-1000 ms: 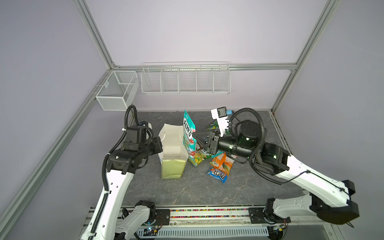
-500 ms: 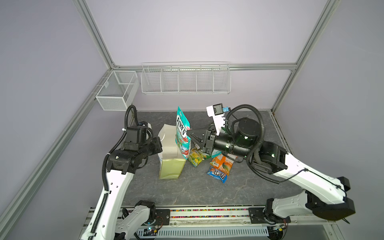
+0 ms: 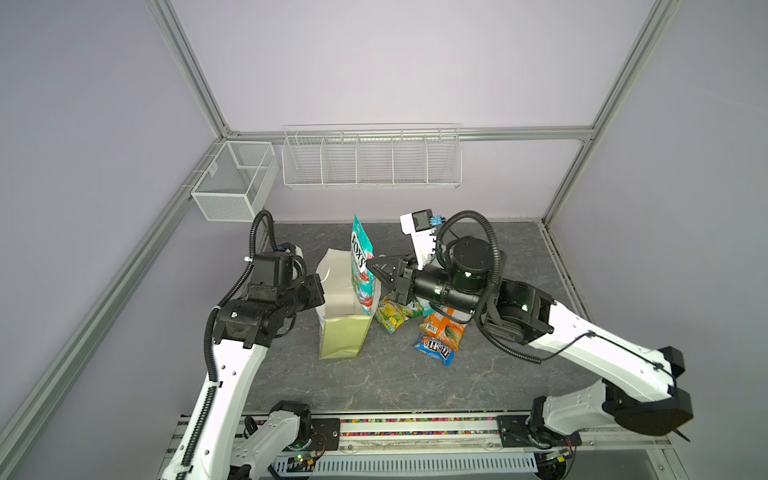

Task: Place the snacks into the paper bag
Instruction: 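Carry the teal candy bag with the right gripper over the paper bag's opening, then lower the teal candy bag into the paper bag and open the right gripper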

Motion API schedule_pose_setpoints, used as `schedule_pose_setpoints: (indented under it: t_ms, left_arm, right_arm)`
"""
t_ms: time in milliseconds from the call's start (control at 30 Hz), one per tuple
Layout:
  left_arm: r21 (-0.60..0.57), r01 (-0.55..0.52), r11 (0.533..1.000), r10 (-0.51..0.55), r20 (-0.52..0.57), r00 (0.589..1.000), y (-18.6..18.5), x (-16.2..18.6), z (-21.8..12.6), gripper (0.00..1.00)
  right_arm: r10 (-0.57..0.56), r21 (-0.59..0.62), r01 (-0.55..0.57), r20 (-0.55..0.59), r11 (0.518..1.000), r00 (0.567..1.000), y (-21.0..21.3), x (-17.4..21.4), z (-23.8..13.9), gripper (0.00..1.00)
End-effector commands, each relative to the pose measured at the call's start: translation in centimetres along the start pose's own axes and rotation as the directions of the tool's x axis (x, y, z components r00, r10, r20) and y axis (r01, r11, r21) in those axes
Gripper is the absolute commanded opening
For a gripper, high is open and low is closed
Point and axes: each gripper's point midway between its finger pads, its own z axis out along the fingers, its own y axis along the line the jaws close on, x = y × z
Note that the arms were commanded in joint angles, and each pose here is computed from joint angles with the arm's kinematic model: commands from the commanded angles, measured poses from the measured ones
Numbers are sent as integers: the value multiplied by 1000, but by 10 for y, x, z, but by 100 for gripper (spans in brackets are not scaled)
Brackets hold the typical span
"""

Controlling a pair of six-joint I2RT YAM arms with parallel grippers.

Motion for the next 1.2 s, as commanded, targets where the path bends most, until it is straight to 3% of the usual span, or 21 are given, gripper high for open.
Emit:
schedule_pose_setpoints:
  t_ms: [0,667,1167]
  left_arm:
    - [7,-6,1000,6,3,1000,-2,1,-7,0]
    - [13,-4,1000,4,-16,1000,0,9,-1,0]
    - [8,0,1000,0,-41,999,4,18,9,0]
  right_arm:
    - [-13,4,13,58,1000,998,1,-11,4,7]
    - [77,186,-69,-40,980,996,-78,43,34,7]
    - [121,228,-105,-60,968,991,-96,61,37,7]
